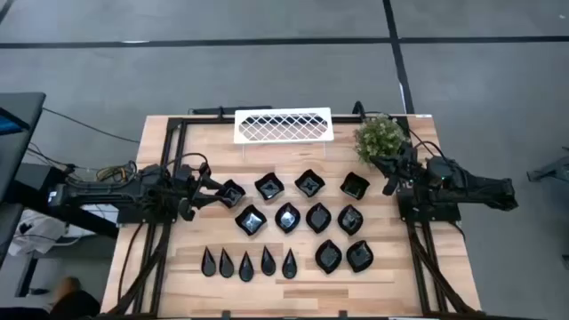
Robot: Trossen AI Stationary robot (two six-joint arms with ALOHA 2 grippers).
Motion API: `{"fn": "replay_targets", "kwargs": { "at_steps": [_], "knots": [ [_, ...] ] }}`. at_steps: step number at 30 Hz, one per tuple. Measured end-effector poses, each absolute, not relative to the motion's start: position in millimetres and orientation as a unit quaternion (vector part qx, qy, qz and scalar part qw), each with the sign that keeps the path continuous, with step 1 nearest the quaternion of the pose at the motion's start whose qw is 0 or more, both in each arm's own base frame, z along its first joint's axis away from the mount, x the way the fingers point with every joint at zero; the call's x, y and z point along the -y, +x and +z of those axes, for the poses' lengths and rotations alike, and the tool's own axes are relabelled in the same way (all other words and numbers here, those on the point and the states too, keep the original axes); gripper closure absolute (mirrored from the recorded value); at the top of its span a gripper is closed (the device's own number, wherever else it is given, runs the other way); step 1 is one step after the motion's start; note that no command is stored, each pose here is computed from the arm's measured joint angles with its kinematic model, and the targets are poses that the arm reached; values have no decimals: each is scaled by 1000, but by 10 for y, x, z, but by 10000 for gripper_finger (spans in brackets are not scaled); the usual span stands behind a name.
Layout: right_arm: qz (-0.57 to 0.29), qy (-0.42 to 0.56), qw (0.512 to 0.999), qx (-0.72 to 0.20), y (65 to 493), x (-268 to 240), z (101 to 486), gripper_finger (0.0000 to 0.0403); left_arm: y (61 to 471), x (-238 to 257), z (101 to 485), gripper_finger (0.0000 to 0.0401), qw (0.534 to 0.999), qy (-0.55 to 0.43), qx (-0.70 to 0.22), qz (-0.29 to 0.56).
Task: Pick & Place Mini shaped plates
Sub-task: Put the black drop-shaped plate on the shelf
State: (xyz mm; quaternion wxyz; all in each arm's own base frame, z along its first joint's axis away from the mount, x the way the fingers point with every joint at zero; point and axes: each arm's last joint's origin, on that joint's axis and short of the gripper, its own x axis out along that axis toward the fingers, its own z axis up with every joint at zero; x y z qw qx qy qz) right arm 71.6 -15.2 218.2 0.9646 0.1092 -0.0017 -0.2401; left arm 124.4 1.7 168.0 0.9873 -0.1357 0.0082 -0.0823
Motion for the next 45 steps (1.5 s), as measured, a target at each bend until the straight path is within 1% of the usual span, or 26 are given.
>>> {"fn": "replay_targets", "kwargs": {
  "at_steps": [19, 25, 28, 35, 39, 45],
  "knots": [
    [-240, 109, 965, 2, 716, 152, 2182, 401, 1245, -17, 1688, 229, 985, -154, -8, -82],
    [-240, 109, 965, 2, 716, 152, 2182, 401, 1315, -5, 1811, 229, 983, -161, -16, -87],
    [-240, 109, 965, 2, 716, 152, 2181, 401, 1394, 22, 1882, 229, 981, -168, -48, -90],
    [-240, 109, 965, 2, 716, 152, 2182, 401, 1652, 154, 1968, 229, 958, -220, -177, -54],
    [-240, 109, 965, 2, 716, 152, 2182, 401, 1787, 296, 1969, 229, 925, -285, -248, -46],
    [-241, 109, 965, 2, 716, 153, 2182, 401, 1919, 590, 1959, 228, 861, -390, -323, -44]
  ]
}}
